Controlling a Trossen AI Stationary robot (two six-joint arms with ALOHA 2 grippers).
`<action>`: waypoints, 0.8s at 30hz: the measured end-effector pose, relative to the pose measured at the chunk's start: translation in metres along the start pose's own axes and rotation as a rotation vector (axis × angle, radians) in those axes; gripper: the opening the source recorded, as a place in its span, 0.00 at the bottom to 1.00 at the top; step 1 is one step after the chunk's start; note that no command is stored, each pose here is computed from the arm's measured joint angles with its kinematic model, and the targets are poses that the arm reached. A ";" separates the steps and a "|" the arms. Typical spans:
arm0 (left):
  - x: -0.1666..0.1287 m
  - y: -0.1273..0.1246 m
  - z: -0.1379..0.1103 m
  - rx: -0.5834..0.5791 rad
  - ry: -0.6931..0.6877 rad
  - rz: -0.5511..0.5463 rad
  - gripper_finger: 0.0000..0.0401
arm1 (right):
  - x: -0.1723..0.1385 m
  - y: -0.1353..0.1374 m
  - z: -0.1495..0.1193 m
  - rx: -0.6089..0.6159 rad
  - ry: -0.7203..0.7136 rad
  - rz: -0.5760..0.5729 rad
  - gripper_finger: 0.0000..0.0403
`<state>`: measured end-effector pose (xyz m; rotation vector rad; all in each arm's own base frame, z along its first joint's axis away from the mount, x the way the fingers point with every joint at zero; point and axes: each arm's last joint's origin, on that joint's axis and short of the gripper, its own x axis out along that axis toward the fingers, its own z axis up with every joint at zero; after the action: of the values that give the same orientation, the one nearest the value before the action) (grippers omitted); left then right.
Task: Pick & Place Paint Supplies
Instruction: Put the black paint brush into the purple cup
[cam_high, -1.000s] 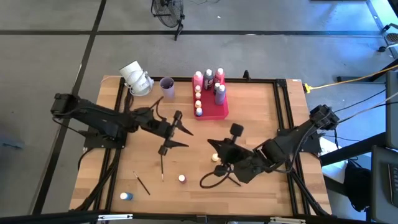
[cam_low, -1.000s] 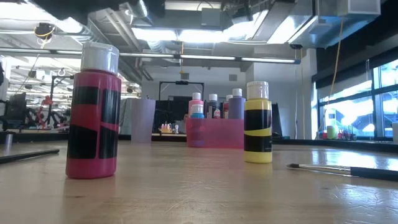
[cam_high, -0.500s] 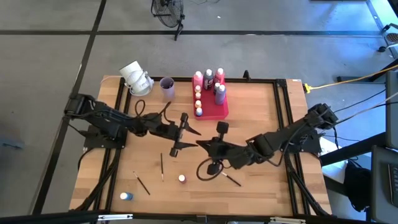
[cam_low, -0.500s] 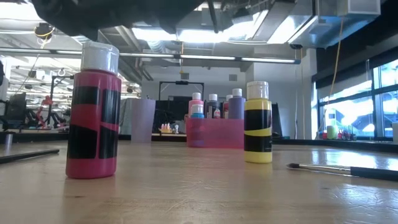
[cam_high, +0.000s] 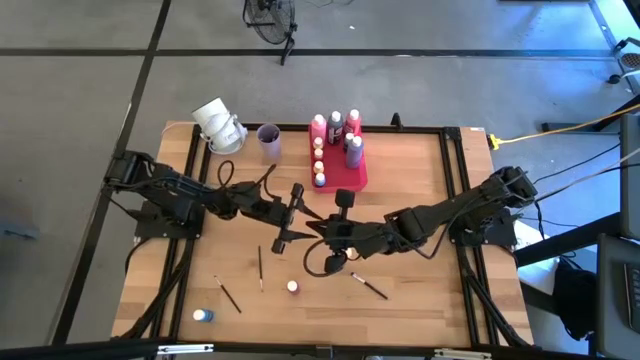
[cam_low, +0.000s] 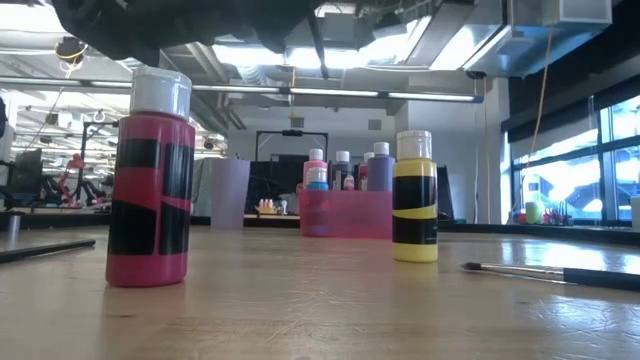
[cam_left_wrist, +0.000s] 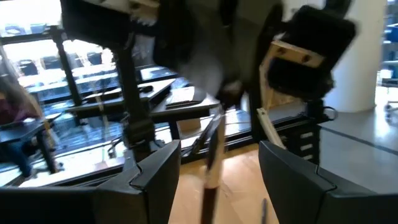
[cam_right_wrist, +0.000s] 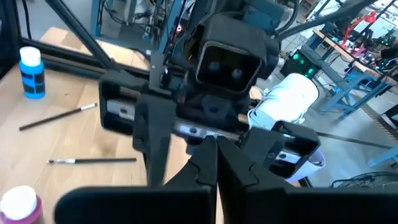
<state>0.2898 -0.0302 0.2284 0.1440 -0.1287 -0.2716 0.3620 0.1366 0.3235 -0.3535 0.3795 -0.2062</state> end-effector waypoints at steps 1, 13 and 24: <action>0.000 0.000 0.000 0.003 -0.002 -0.014 0.53 | 0.000 0.000 0.000 -0.001 0.002 0.001 0.00; 0.000 0.000 -0.001 0.011 0.007 -0.009 0.51 | 0.000 0.000 -0.001 -0.007 0.009 0.000 0.00; 0.000 0.000 0.000 0.023 -0.003 0.001 0.32 | 0.000 0.000 -0.002 -0.012 0.017 0.001 0.00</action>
<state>0.2898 -0.0302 0.2287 0.1665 -0.1350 -0.2690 0.3614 0.1359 0.3220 -0.3638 0.3975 -0.2057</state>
